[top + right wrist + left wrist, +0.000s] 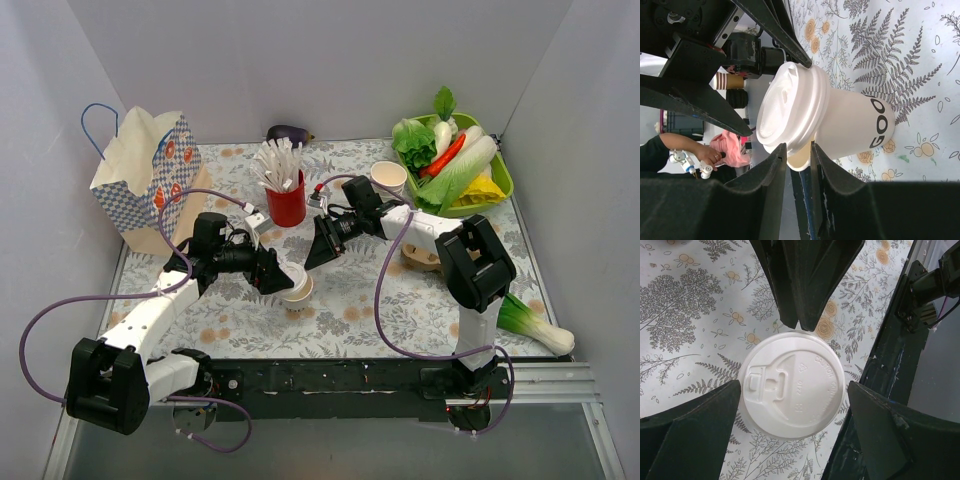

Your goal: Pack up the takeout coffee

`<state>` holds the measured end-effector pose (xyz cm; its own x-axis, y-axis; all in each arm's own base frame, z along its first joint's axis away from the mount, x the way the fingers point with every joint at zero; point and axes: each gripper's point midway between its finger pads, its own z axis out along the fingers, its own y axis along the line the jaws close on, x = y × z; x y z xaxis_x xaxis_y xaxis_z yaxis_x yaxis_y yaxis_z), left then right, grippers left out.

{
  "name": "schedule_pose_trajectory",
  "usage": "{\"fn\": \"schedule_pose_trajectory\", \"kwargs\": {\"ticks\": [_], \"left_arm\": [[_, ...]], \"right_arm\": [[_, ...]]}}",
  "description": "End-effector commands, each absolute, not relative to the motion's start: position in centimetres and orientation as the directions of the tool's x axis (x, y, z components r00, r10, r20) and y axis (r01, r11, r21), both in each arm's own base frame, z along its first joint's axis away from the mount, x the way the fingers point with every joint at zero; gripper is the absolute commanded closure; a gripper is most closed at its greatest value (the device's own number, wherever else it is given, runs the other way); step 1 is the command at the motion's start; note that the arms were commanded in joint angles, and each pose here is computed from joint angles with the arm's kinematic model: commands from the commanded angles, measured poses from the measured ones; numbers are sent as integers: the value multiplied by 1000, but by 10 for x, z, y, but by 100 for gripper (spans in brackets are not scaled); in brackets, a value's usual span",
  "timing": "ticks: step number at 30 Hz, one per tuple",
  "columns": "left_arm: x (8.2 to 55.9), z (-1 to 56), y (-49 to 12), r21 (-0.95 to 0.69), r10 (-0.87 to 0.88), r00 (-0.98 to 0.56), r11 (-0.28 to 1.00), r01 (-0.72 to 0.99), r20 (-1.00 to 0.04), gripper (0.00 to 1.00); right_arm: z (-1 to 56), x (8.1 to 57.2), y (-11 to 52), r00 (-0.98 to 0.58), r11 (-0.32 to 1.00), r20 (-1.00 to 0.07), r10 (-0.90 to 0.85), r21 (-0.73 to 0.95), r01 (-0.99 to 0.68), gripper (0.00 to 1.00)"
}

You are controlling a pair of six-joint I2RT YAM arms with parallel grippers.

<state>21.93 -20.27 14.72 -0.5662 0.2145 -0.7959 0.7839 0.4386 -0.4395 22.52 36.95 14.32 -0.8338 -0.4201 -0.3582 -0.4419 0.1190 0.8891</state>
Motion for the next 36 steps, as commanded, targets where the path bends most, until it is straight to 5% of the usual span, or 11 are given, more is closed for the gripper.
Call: {"fn": "schedule_pose_trajectory", "kwargs": {"ticks": [1,36], "left_arm": [[217,155,-204,-411,221,-531,422,808,-818,12],[209,174,-217,-432,233,-528,360,827,-816,22]], "right_arm": [[157,221,368,-809,93,-411,-419,867,-489,66],[161,234,364,-783,117,-476,-401,821,-558,63]]}}
